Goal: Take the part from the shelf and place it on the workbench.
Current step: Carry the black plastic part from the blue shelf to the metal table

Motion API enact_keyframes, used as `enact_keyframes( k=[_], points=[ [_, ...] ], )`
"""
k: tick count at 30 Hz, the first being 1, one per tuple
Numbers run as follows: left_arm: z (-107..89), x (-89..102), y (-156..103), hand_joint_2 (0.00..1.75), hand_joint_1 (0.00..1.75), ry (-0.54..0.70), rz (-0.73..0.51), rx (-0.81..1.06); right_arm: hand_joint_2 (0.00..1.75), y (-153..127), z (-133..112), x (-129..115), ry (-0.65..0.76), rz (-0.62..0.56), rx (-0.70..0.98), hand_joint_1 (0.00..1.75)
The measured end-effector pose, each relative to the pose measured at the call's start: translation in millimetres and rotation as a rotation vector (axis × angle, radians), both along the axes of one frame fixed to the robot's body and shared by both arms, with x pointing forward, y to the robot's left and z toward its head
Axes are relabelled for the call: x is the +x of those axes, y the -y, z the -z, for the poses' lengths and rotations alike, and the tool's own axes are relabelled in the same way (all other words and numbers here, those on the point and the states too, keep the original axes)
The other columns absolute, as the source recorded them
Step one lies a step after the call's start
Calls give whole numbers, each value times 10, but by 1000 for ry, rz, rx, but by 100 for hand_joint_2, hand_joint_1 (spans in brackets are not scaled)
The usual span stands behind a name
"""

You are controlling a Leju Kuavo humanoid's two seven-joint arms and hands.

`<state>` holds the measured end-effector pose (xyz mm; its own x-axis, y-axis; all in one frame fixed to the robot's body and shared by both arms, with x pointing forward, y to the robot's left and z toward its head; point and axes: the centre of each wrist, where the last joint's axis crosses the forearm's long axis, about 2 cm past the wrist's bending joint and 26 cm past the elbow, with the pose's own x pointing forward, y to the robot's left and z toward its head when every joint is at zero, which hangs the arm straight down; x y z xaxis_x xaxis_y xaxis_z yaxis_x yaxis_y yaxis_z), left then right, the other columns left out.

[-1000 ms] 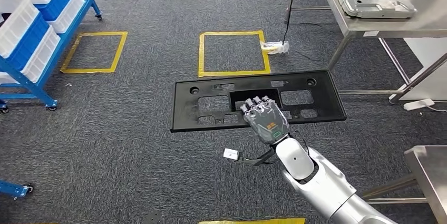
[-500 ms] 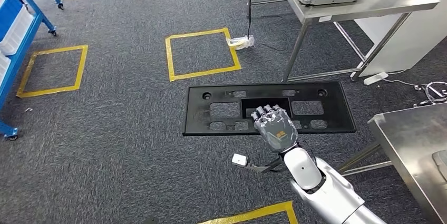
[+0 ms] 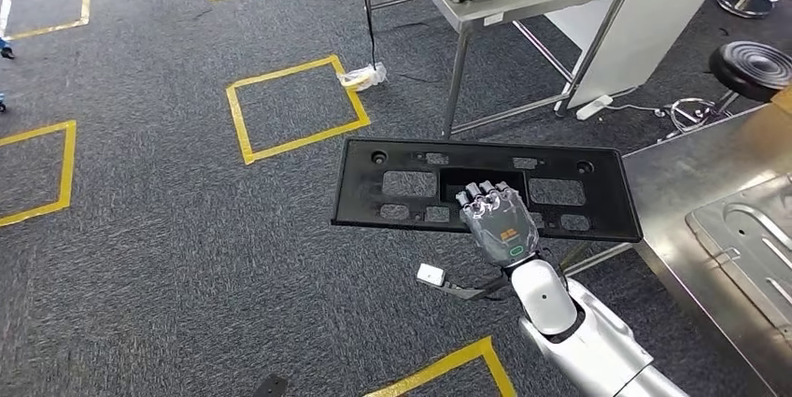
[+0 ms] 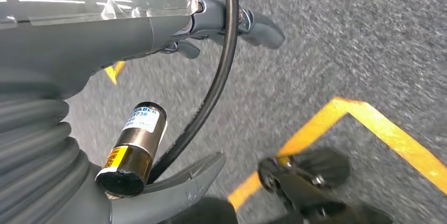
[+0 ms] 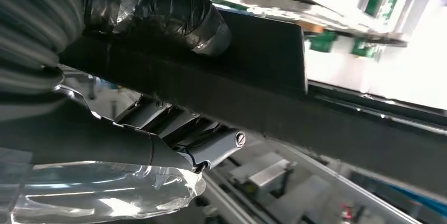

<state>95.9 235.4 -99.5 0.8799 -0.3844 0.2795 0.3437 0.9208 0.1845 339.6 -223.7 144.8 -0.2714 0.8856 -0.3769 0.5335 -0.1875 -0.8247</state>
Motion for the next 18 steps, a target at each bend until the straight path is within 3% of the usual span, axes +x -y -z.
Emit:
enact_keyframes(
  k=[9, 18],
  points=[
    [10, -40, -12, 175, 0, -8, 3, 4, 175, 144, 35, -23, -2, 38, -11, 175],
    [-12, 52, 3, 175, 0, 14, 17, 1, 175, 216, 35, -19, -8, 50, -27, 175]
  ],
)
